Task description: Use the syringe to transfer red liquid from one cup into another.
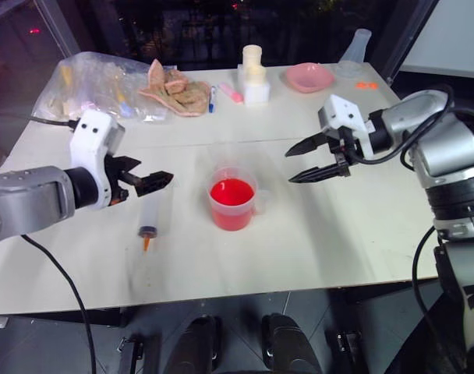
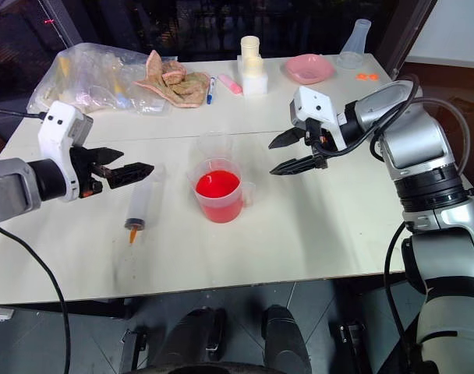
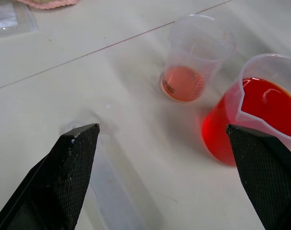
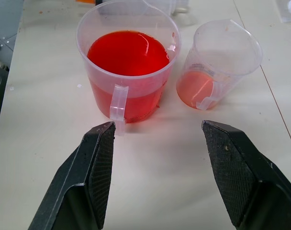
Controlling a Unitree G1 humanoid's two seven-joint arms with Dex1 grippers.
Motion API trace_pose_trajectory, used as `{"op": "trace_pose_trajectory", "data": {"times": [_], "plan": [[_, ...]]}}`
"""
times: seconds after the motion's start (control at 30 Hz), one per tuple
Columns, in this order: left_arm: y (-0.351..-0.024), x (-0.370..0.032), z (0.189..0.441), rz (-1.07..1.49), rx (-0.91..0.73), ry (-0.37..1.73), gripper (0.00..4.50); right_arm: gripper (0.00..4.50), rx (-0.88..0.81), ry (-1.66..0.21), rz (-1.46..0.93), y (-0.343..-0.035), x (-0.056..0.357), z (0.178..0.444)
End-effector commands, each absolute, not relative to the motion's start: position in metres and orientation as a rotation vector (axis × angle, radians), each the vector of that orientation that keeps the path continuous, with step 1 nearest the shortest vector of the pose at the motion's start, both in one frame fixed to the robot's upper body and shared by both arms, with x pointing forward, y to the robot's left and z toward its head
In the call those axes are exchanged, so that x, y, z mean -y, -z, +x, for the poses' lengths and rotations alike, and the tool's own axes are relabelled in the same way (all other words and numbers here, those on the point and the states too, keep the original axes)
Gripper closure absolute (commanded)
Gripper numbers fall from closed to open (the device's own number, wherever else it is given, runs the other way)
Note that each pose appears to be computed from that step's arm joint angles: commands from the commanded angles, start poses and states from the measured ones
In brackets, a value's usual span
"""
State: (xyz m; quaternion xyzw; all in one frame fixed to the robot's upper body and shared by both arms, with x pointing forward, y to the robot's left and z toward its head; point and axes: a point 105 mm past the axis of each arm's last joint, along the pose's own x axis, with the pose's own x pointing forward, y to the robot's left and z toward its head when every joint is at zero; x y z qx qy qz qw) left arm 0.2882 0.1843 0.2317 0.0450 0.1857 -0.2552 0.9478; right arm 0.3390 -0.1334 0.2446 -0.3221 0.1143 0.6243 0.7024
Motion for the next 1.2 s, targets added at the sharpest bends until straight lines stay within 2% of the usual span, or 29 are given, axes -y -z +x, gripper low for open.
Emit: {"op": "trace_pose_trajectory", "data": {"times": [0.03, 0.7, 1.0, 1.2], "plan": [[-0.24, -0.178, 0.284, 0.092, -0.339, 0.554, 0.08, 1.5, -0.183, -1.38, -0.755, -0.264, 0.131, 0.338], [-0.235, -0.177, 0.283, 0.077, -0.379, 0.53, 0.08, 1.5, -0.194, -1.37, -0.752, -0.261, 0.136, 0.338], [-0.245, -0.184, 0.305, 0.061, -0.365, 0.365, 0.08, 1.5, -0.184, -1.362, -0.749, -0.264, 0.136, 0.338], [-0.234, -0.192, 0.33, -0.136, -0.497, 0.118, 0.08, 1.5, -0.181, -1.354, -0.747, -0.267, 0.137, 0.337]]}}
